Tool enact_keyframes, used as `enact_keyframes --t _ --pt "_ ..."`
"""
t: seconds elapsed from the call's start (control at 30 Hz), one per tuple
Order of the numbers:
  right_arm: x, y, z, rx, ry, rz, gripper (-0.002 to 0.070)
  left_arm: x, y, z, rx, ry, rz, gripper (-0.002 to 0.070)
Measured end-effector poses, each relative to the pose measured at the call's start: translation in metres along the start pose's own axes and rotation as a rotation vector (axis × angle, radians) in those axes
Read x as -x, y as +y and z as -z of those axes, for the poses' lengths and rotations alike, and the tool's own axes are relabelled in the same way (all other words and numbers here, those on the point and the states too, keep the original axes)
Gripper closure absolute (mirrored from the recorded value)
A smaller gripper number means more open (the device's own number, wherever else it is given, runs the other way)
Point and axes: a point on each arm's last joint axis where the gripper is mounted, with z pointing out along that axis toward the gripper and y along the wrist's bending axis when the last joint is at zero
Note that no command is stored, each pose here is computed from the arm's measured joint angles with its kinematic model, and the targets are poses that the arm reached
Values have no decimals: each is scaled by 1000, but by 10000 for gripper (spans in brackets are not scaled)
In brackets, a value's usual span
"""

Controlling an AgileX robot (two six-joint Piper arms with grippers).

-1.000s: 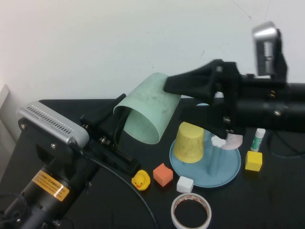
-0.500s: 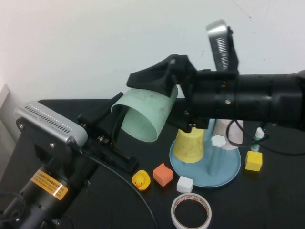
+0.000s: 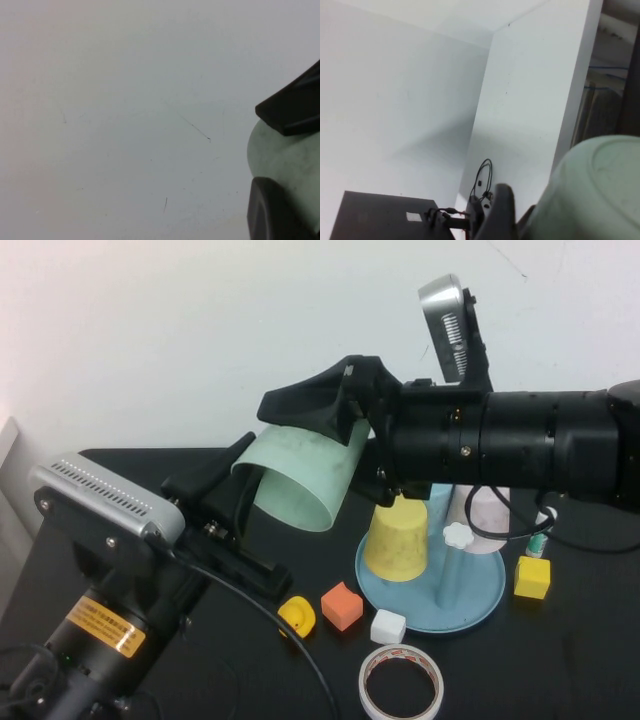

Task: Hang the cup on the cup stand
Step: Adjust the cup with two arms, then place the cup on the cup holder

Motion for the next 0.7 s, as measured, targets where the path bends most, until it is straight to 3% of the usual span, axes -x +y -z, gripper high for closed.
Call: enact_keyframes --t 0.13,0.37,0.53,0.7 --pt "0 0 0 0 -2 41 68 0 -1 0 -12 0 -10 600" --pt "11 4 4 12 -27 170 69 3 -10 1 -112 -12 -55 307" --pt "35 10 31 22 -110 380 69 10 -16 19 -185 -35 -92 277" --pt "56 19 70 51 -178 634 69 17 -16 50 -208 -57 -105 323"
